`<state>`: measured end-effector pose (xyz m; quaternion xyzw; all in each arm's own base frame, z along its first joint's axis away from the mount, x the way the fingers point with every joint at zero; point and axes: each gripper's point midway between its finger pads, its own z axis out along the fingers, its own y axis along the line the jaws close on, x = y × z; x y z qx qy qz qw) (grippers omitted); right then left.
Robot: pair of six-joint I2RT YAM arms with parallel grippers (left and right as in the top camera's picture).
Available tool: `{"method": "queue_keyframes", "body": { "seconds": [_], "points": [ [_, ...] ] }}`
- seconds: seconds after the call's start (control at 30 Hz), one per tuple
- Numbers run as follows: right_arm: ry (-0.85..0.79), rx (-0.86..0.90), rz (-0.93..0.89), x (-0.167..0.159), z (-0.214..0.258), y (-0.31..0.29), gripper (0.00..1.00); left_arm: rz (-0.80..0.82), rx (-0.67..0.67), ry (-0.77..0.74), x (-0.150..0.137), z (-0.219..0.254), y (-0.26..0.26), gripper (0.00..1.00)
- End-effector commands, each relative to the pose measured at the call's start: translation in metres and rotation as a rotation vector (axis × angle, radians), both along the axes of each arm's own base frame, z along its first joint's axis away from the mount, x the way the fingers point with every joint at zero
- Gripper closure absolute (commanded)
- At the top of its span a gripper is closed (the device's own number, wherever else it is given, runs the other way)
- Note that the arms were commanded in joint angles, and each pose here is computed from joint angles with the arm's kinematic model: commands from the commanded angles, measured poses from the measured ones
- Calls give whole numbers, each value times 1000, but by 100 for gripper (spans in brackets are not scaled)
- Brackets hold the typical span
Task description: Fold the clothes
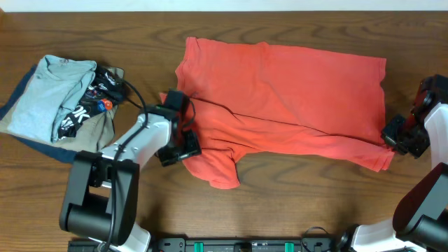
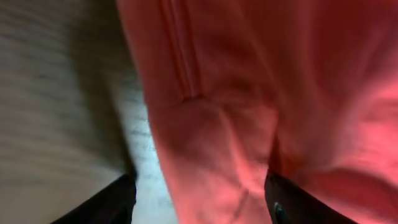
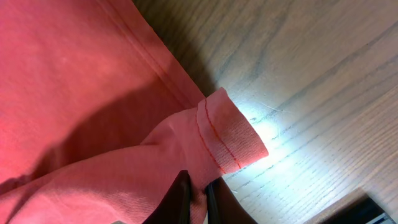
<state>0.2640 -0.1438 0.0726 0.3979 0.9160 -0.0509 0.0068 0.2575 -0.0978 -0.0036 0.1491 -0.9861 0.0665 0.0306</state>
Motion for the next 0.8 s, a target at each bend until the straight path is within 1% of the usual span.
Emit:
{"method": "queue_keyframes", "body": {
  "seconds": [0.0, 0.03, 0.07, 0.23, 0.27, 0.33, 0.43, 0.5, 0.53, 0.67, 0.77],
  "points": [
    [4, 2, 29, 1, 1, 5, 91, 13, 0, 0, -7, -16, 1, 33],
    [4, 2, 29, 1, 1, 5, 91, 13, -4, -13, -5, -18, 1, 34],
    [5, 3, 29, 1, 1, 5, 91, 13, -7, -23, -3, -19, 0, 37],
    [8, 3, 36, 0, 1, 5, 90, 12, -12, -40, 1, -19, -1, 67],
    [11, 1, 36, -1, 1, 5, 90, 12, -12, -40, 1, -19, -1, 75],
    [14, -2, 36, -1, 1, 4, 91, 6, -11, -38, 0, -19, -1, 94],
    [14, -1, 43, -1, 1, 4, 91, -31, -12, -42, 1, -14, 0, 94],
    [13, -2, 42, -1, 1, 4, 91, -55, -12, -47, 3, -3, 3, 94],
    [13, -1, 41, -1, 1, 4, 91, -62, -13, -55, 7, 8, 5, 94],
    [14, 4, 33, -3, 1, 3, 99, -28, -26, -127, 22, 57, 15, 94],
    [16, 10, 32, -3, 1, 3, 99, 2, -39, -212, 30, 93, 22, 94]
  ]
}}
